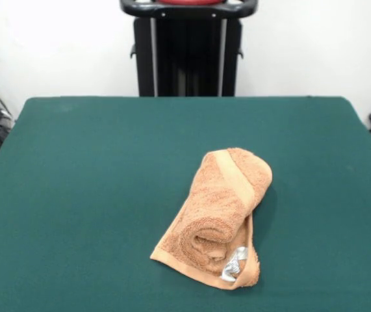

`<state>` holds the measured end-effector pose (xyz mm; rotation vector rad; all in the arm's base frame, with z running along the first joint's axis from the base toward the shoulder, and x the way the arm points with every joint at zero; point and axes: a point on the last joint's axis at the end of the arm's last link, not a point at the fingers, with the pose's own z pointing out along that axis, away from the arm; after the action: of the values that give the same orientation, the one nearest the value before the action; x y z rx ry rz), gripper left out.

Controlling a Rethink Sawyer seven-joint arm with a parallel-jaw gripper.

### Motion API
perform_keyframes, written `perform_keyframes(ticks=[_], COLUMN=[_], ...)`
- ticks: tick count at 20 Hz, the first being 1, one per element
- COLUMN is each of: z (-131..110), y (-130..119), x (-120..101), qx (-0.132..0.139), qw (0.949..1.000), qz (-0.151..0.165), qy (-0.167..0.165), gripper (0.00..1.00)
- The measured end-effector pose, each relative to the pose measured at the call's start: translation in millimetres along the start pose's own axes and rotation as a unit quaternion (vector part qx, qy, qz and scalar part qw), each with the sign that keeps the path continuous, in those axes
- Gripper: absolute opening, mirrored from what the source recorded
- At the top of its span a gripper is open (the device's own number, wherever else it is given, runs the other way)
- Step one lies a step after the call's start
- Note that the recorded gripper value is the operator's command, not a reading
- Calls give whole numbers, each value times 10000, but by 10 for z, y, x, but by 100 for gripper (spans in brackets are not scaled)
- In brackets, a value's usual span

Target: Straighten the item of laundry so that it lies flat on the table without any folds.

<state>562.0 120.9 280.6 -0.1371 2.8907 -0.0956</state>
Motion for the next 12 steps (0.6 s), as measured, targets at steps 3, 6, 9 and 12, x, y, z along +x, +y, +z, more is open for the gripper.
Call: perform_keyframes(ticks=[3, 6, 9, 12], z=[29, 87, 214, 341], y=[-15, -36, -45, -37], x=[16, 48, 109, 176], qx=[21, 53, 84, 100], qw=[9999, 9998, 9996, 9995], qz=[16, 38, 48, 47], qy=[-100, -212, -280, -310], gripper=[100, 100, 100, 100])
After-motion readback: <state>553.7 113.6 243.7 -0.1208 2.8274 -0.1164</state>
